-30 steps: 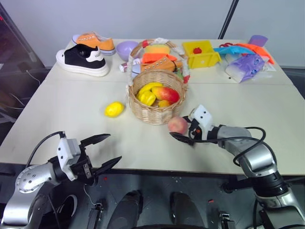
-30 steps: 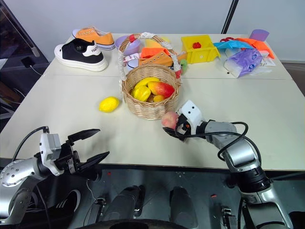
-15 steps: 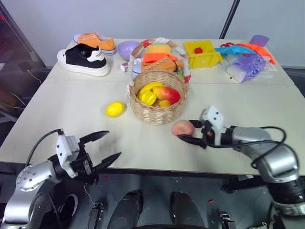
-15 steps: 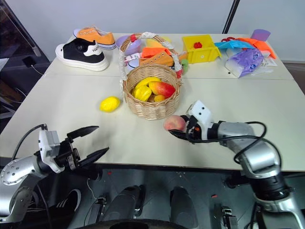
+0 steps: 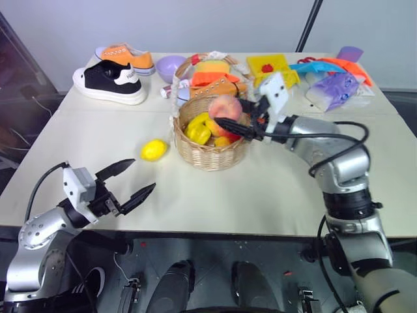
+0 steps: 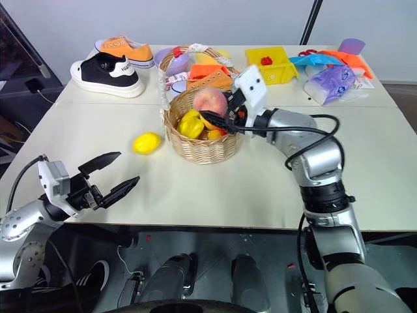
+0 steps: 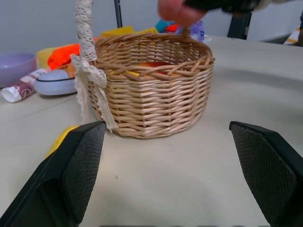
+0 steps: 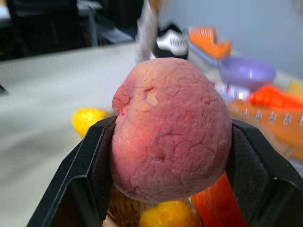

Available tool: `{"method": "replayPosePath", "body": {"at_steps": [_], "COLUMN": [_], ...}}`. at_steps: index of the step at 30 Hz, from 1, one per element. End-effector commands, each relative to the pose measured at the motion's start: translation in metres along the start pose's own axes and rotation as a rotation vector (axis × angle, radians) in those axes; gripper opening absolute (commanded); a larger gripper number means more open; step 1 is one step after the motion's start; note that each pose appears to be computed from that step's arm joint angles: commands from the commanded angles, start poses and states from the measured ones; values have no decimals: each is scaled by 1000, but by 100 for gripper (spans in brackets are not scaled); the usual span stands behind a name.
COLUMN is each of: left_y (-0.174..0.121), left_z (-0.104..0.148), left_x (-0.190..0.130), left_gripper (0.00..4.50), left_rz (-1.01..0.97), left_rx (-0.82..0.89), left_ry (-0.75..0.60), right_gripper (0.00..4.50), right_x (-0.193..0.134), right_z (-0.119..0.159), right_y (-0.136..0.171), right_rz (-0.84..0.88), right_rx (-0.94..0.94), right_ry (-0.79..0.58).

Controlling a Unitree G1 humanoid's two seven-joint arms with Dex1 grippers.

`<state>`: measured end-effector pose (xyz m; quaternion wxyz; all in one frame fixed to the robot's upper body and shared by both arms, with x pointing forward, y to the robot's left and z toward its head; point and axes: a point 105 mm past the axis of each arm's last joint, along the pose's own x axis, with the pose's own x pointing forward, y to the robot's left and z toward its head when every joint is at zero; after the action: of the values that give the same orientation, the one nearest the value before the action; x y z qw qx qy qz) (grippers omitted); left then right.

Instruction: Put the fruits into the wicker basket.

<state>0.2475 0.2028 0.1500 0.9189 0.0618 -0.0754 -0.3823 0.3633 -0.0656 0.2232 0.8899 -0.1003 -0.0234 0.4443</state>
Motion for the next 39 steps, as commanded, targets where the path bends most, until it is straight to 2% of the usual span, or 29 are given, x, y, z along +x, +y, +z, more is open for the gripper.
{"method": "replayPosePath", "body": {"at_steps": [1,2,8,13,15,19,23,27,34,39], "left_y": [-4,-5,-6,-3,2,14,21,44,44,63], "left_z": [8,8,5,3,1,-6,-10,-11,-19,-13], "left_x": [-1,-1,-1,-1,-3,-6,-6,-8,-3,11], "left_gripper": [450,450,450,450,450,450,450,450,450,450], "left_rz": [6,8,12,25,53,188,268,389,386,445], "left_rx": [34,30,22,16,24,2,48,44,21,-3], "left_ry": [-18,-17,-16,-18,-9,-31,-27,-16,16,51], "right_gripper": [404,447,447,447,447,447,447,447,447,447], "right_x": [-1,-2,-18,-49,-68,-100,-118,-120,-117,-114], "right_z": [13,11,16,22,9,-32,-56,-65,-73,-68], "right_y": [-2,-2,2,16,24,46,55,55,55,56], "right_rz": [-11,-5,30,95,100,102,48,30,58,78], "right_rx": [-80,-78,-83,-78,-104,-142,-124,-126,-137,-144], "right_ry": [-46,-43,-67,-154,-168,-103,-80,-69,-59,-71]}}
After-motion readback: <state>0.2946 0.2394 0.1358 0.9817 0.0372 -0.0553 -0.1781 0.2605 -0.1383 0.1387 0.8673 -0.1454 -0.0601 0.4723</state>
